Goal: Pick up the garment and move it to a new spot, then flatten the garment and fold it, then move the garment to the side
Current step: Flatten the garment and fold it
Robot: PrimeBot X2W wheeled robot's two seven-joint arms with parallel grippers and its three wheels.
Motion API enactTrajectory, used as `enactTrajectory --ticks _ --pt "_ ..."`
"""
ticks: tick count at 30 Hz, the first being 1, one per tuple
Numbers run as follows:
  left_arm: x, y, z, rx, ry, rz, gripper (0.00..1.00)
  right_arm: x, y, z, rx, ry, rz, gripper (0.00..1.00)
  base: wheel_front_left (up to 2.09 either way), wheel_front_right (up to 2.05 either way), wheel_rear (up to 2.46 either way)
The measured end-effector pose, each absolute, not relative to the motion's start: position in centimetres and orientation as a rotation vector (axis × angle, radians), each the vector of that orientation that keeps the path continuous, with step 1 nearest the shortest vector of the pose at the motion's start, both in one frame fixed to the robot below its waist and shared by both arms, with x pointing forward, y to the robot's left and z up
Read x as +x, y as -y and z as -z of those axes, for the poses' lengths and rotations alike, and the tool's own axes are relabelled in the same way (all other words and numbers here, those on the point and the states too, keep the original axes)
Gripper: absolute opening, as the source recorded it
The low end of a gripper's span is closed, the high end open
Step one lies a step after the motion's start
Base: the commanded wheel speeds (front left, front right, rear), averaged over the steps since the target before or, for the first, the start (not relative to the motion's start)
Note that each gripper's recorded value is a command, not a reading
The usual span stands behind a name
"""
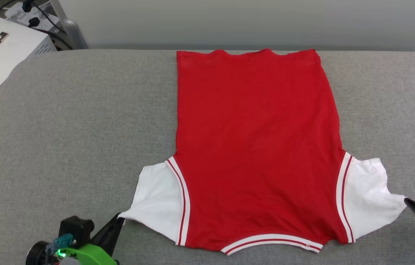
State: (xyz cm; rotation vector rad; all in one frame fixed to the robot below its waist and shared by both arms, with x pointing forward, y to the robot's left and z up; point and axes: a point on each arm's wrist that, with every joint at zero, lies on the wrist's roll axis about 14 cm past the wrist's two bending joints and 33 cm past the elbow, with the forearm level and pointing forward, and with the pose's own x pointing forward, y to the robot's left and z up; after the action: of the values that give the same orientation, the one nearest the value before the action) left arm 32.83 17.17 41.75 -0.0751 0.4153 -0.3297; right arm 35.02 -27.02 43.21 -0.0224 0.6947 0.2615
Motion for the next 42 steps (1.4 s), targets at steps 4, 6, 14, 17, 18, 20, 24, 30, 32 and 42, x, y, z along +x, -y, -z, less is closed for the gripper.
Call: enactTrajectory --ticks 4,6,14,17,18,20,24,30,32,42 --pt "33.6 -14.1 -43.3 -0.105 -0.406 0.45 0.0 40.0 26.6 -46.8 -0.013 -0.648 -0.271 1.0 0.0 0.0 0.0" --pt "33.9 -14.0 -43.6 -0.09 -0.402 0.459 0.0 41.8 26.3 -47.8 -0.027 -0.651 -0.281 1.0 0.0 0.0 0.0" --pt "35.7 -12.3 -44.6 -0.143 -0.406 0.499 0.0 51.9 23.0 -51.7 -0.019 -0.637 -0.322 1.0 0.0 0.0 0.0" --pt "36.4 -12.4 -44.4 -0.145 -0.414 0.496 0.0 55.3 22.5 -51.4 -0.053 -0.678 -0.31 1.0 0.0 0.0 0.0" --pt "36.5 -12.4 -44.3 -0.147 -0.419 0.493 0.0 56.5 22.3 -51.2 -0.053 -0.693 -0.304 1.0 0.0 0.0 0.0" --pt "36.6 -12.6 -43.7 -0.149 -0.444 0.485 0.0 58.6 21.9 -50.7 -0.044 -0.717 -0.291 1.0 0.0 0.0 0.0" --pt "36.8 -13.5 -43.3 -0.145 -0.466 0.449 0.0 61.9 21.5 -48.2 -0.007 -0.811 -0.247 1.0 0.0 0.0 0.0" --pt "36.6 -14.9 -42.6 -0.146 -0.505 0.391 0.0 65.6 18.7 -44.2 0.011 -0.9 -0.247 1.0 0.0 0.0 0.0" --pt "36.5 -15.4 -42.0 -0.137 -0.53 0.371 0.0 66.4 18.2 -42.5 0.017 -0.936 -0.234 1.0 0.0 0.0 0.0" --pt "35.8 -17.5 -39.8 -0.129 -0.606 0.28 0.0 67.9 16.0 -36.1 0.027 -1.078 -0.222 1.0 0.0 0.0 0.0"
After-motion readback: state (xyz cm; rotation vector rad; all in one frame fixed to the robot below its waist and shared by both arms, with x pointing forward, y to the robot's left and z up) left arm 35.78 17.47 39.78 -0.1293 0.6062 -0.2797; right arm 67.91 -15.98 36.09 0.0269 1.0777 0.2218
